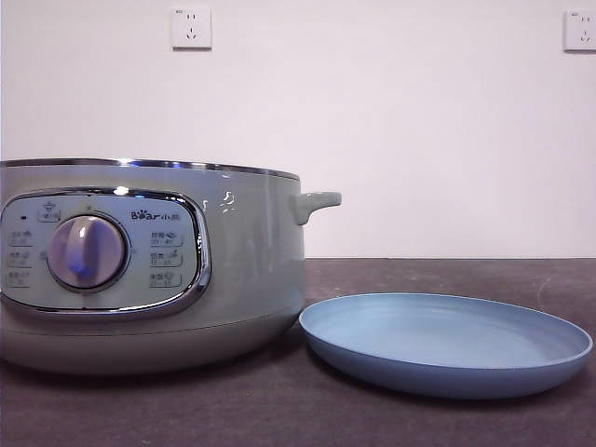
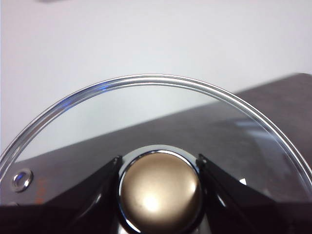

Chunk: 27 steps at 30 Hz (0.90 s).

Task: Take the potato out from the steamer,put the potato on the plate,close the lid

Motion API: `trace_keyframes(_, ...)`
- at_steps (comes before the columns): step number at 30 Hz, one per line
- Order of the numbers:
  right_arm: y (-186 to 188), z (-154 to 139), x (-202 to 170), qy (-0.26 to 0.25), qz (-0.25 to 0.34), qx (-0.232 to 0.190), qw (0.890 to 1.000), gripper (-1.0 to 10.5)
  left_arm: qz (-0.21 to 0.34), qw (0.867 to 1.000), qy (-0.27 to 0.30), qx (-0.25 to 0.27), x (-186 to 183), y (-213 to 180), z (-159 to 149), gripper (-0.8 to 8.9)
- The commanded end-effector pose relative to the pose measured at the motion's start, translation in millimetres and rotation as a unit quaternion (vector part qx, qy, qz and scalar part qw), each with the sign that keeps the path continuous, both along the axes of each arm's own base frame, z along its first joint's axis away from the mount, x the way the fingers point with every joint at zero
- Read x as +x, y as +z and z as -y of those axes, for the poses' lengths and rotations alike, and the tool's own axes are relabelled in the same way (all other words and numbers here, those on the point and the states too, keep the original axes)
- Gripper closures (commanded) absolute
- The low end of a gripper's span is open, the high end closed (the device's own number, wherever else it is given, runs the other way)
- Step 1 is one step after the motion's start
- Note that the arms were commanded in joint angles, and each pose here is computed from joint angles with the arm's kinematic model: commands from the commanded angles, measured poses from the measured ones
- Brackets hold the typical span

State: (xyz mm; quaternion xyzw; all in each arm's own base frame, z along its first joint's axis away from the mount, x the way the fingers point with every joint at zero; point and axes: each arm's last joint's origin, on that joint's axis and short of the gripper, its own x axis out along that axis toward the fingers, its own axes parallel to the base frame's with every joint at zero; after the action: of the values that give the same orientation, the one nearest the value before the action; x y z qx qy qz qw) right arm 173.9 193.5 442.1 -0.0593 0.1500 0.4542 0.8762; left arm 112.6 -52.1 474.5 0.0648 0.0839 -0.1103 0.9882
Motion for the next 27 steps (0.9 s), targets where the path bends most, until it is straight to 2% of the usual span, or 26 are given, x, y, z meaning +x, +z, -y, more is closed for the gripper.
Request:
trace_keyframes(1, -7.0, -32.7, 11.0, 0.003, -0.012, -0.053, 0.999, 5.1, 0.052, 0.997, 0.056, -0.004, -29.5, 13.1, -20.0, 8.22)
trace_keyframes(5, -14.7, -68.7, 27.6, 0.008, -0.044, -0.096, 0.994, 5.1, 0.071, 0.99, 0.124, 0.005, -60.9, 12.4, -41.0, 8.22)
trace_keyframes(7, -19.1, -82.7, 38.8, -0.008, -0.07, -0.11, 0.991, 5.1, 0.074, 0.987, 0.143, 0.005, -75.9, 10.0, -50.2, 8.22)
trace_keyframes(10, -26.6, -97.9, 54.9, -0.044, -0.095, -0.134, 0.985, 5.1, 0.07, 0.987, 0.146, 0.003, -93.6, 4.4, -59.8, 8.22)
trace_keyframes(12, -31.0, -105.3, 65.9, -0.055, -0.115, -0.134, 0.983, 5.2, 0.063, 0.987, 0.148, -0.002, -101.4, 0.6, -64.1, 8.22)
trace_keyframes(15, -39.3, -116.3, 80.1, -0.062, -0.126, -0.137, 0.981, 5.8, 0.05, 0.987, 0.151, 0.005, -107.7, -4.5, -67.7, 8.22)
trace_keyframes(19, -56.2, -128.6, 92.9, -0.055, -0.146, -0.146, 0.977, 5.9, 0.029, 0.987, 0.159, 0.02, -110.1, -9.9, -69.4, 8.22)
trace_keyframes(27, -94.2, -143.0, 110.9, -0.052, -0.184, -0.183, 0.964, 5.0, 0.014, 0.987, 0.159, 0.021, -110.6, -13.3, -69.7, 8.22)
